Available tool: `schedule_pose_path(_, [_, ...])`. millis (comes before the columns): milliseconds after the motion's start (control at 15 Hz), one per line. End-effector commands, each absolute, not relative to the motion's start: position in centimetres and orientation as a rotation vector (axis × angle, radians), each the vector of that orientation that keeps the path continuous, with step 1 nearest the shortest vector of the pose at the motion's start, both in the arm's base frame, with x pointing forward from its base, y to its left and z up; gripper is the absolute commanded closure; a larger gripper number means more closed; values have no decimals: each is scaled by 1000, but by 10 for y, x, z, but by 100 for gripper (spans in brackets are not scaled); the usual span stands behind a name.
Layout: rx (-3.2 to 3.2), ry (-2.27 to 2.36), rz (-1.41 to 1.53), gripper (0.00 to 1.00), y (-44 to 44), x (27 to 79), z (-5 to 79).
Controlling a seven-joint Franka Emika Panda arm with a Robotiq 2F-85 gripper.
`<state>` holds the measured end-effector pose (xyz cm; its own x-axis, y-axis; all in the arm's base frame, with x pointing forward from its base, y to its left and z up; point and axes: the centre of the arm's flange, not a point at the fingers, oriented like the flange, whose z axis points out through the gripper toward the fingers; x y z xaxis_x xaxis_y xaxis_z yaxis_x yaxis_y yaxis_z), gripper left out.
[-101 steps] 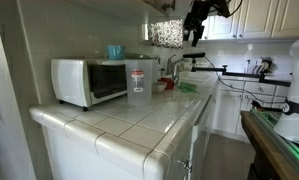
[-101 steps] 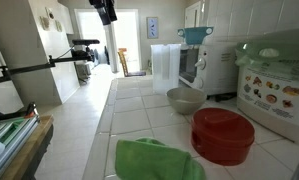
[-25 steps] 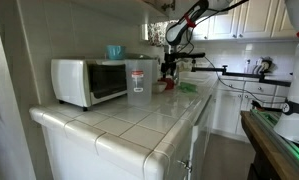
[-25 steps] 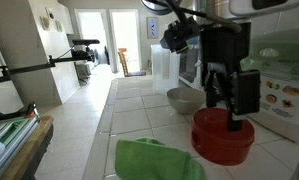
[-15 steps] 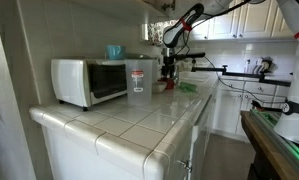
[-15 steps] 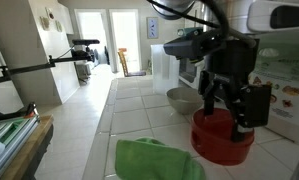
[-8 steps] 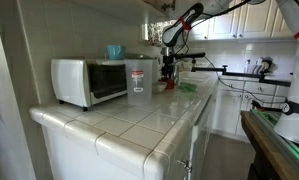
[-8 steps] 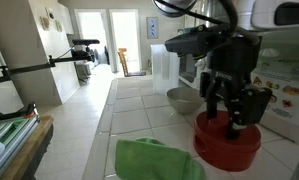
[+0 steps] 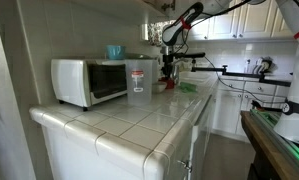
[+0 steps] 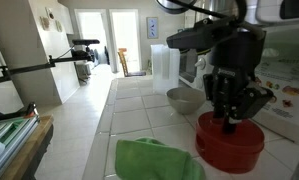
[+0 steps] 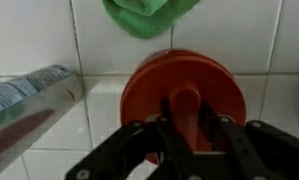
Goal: Put the red lid on the plastic jug
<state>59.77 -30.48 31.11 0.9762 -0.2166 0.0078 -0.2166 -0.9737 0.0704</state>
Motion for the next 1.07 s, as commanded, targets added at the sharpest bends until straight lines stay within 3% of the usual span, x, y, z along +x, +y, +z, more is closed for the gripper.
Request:
schedule_pose_path(0, [3064, -283, -10, 92, -309, 602, 312])
schedule_pose_path(1000, [3066, -423, 67, 92, -233, 556, 383])
